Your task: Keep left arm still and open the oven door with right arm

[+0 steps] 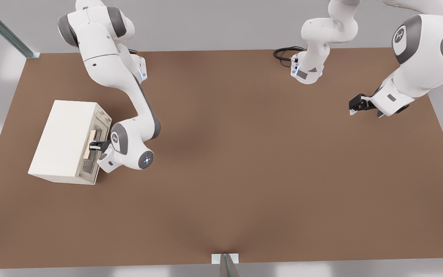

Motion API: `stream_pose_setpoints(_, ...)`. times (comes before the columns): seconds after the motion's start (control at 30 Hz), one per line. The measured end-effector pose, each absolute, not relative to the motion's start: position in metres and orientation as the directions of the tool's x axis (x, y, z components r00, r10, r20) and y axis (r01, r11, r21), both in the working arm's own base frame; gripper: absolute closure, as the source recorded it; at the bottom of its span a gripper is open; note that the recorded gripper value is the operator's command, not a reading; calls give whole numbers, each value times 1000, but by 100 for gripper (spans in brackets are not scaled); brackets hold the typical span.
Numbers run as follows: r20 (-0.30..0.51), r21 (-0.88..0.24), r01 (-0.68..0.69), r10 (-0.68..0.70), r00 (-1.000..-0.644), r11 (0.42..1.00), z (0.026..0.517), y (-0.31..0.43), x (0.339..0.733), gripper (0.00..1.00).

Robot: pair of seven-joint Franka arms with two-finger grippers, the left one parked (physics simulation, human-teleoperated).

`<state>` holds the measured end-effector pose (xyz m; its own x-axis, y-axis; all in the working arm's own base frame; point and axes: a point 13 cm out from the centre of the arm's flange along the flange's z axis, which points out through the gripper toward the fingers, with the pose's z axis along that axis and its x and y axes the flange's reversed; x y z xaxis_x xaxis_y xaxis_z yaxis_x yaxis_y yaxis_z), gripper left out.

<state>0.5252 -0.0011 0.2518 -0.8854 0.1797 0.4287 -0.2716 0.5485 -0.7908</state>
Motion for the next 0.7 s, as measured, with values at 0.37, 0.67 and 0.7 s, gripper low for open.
stream_pose_setpoints(0.37,331,-830,-174,219,-918,530,224,-20,519,79)
stream_pose_setpoints(0.67,303,-845,-138,251,-919,516,223,-33,511,79)
stream_pose_setpoints(0.7,304,-846,-139,251,-919,515,220,-34,510,79)
